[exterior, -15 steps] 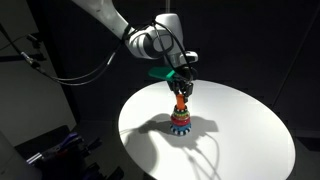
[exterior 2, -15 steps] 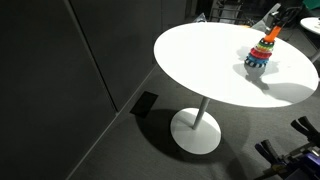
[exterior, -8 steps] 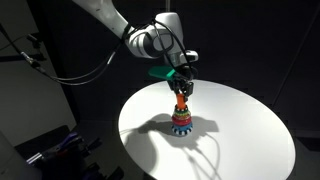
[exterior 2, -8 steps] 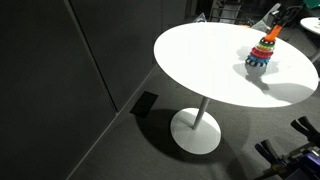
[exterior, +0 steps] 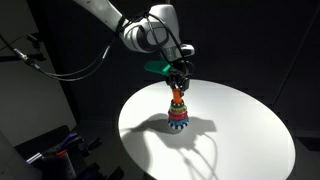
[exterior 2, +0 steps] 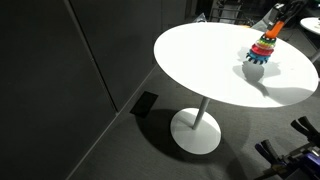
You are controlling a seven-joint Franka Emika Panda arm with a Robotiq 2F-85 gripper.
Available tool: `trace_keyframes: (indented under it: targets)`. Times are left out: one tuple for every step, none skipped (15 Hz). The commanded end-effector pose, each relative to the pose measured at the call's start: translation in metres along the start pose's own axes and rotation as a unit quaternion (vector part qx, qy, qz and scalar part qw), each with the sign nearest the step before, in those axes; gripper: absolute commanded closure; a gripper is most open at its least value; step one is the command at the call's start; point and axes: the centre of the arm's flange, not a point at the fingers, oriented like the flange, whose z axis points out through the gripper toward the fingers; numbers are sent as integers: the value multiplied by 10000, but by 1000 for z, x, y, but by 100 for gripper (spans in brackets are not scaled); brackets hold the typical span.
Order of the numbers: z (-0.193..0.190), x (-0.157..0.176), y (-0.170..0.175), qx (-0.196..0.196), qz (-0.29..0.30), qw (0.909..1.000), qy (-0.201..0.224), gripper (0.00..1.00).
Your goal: Move the orange stand to the left then put the stripped ring on the table
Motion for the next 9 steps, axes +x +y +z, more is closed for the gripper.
trace_keyframes:
  targets:
    - [-17,-18,-6,206,-162,9997,-8,80]
    - [-18,-23,-9,230,-201,9995,-14,80]
    - [-18,-27,-13,243,-244,9994,-25,80]
    - [-18,-31,-17,263,-288,9992,-44,80]
    - [-19,-36,-20,272,-335,9991,-55,80]
    - [-24,-41,-19,284,-367,9989,-76,80]
    - [-26,-46,-22,288,-409,9987,-87,80]
    - [-29,-50,-23,286,-458,9985,-101,80]
    - [-32,-54,-24,297,-503,9982,-124,80]
